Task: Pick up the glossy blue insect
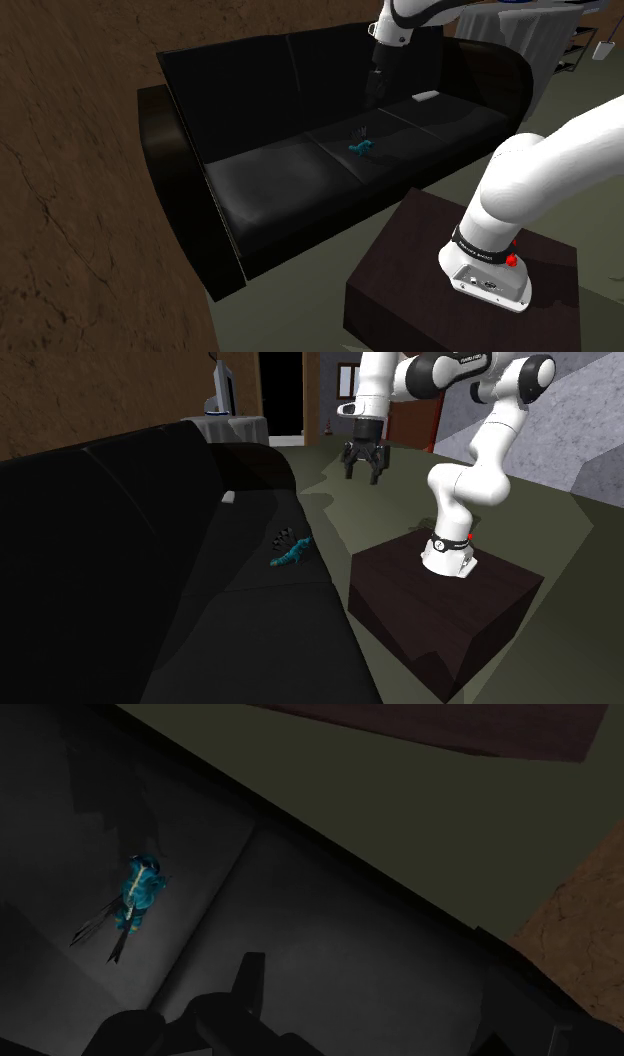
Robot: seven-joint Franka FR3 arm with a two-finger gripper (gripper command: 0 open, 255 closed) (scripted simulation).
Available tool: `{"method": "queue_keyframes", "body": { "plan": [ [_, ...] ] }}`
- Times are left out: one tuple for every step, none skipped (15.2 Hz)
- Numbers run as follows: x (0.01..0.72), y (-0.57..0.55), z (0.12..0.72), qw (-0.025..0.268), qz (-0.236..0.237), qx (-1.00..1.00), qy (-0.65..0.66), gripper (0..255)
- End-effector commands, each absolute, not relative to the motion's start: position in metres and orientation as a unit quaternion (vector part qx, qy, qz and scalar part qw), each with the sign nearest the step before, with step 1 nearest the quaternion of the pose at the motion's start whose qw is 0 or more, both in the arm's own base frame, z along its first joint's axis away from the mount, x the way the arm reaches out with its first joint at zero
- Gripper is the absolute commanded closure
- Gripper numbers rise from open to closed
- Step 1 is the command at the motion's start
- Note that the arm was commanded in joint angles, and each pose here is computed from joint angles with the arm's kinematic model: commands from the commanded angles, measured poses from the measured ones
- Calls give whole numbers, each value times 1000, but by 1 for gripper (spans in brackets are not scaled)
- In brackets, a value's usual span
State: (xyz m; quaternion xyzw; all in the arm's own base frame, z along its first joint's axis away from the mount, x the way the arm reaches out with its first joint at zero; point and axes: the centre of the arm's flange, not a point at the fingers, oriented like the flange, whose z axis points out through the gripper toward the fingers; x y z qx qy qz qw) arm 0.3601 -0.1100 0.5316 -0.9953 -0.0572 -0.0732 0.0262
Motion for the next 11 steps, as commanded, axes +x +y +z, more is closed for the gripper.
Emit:
{"method": "queue_keyframes", "body": {
  "plan": [
    [369, -129, 515, 29, -77, -995, -56, 0],
    [373, -138, 506, 31, -78, -995, -55, 0],
    [378, -147, 497, 32, -79, -995, -54, 0],
    [383, -155, 488, 34, -80, -995, -54, 0],
    [387, -164, 479, 36, -81, -995, -53, 0],
    [392, -173, 470, 37, -82, -995, -52, 0],
    [396, -182, 461, 39, -83, -994, -51, 0],
    [401, -191, 452, 41, -84, -994, -51, 0],
    [406, -199, 442, 42, -85, -994, -50, 0],
    [410, -208, 433, 44, -86, -994, -49, 0],
    [415, -217, 424, 46, -87, -994, -48, 0]
  ]
}}
